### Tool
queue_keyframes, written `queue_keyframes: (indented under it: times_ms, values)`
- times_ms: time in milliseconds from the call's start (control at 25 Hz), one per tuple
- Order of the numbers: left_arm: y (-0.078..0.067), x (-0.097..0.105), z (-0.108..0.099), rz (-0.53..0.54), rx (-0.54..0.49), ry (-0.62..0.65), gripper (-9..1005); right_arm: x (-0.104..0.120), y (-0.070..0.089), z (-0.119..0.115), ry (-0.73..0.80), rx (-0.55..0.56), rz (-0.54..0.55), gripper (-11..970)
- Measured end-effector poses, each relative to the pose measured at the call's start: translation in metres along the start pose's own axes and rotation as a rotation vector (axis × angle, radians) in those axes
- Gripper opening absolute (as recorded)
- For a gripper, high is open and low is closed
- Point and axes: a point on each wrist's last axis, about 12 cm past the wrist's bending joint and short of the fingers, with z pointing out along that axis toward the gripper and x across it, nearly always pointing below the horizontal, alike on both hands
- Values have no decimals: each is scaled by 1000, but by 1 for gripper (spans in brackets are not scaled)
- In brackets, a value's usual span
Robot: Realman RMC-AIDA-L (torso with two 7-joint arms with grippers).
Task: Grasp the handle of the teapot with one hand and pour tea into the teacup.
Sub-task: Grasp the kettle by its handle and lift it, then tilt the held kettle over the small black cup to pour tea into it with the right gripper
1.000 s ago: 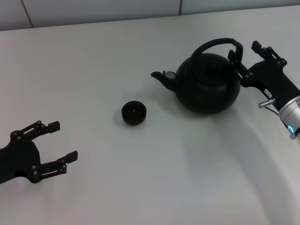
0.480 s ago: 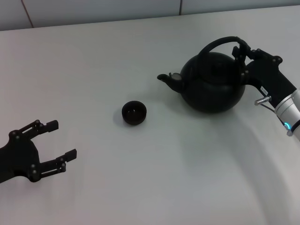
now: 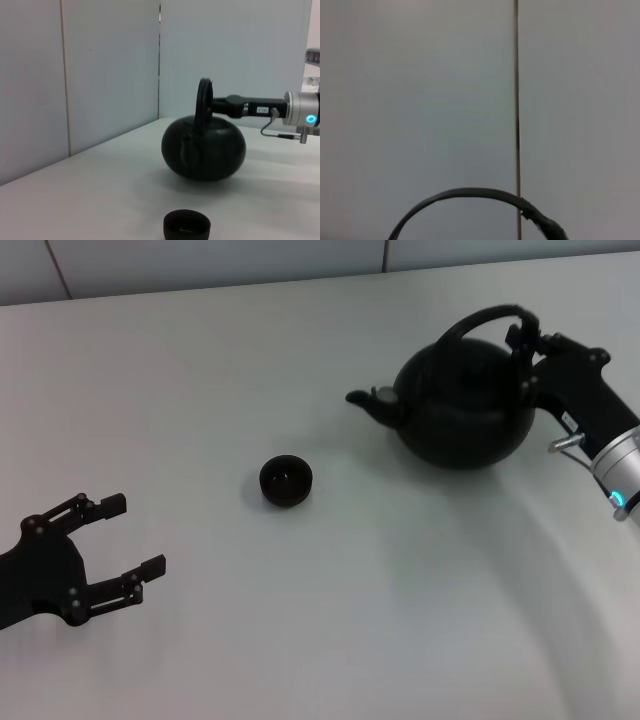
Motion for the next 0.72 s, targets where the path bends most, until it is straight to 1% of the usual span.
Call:
queue_keyframes:
  times_ms: [120, 160, 200, 280, 520, 600, 640, 680, 720]
  values:
    - [-1, 1, 0, -3, -1, 0, 861, -8, -6, 3, -48, -1, 6, 82]
    - [-1, 1, 0, -5, -2, -1, 861, -15, -12, 7, -72, -9, 15, 82]
    - [-1, 1, 0, -5, -2, -1, 861, -15, -12, 7, -72, -9, 15, 82]
    - [-2, 1, 0, -6, -2, -2, 861, -20, -17, 12, -84, -22, 20, 82]
    - [-4, 2, 1, -11, -2, -4, 861, -24, -18, 18, -87, -42, 16, 82]
    - [-4, 2, 2, -11, -1, -5, 861, -26, -19, 21, -77, -64, 18, 82]
    - [-4, 2, 2, -12, -1, -6, 861, -29, -21, 27, -60, -109, 15, 82]
    - [-4, 2, 2, -12, -1, -6, 861, -29, -21, 27, -60, -109, 15, 82]
    - [-4, 2, 2, -12, 0, -6, 861, -32, -21, 30, -48, -143, 12, 82]
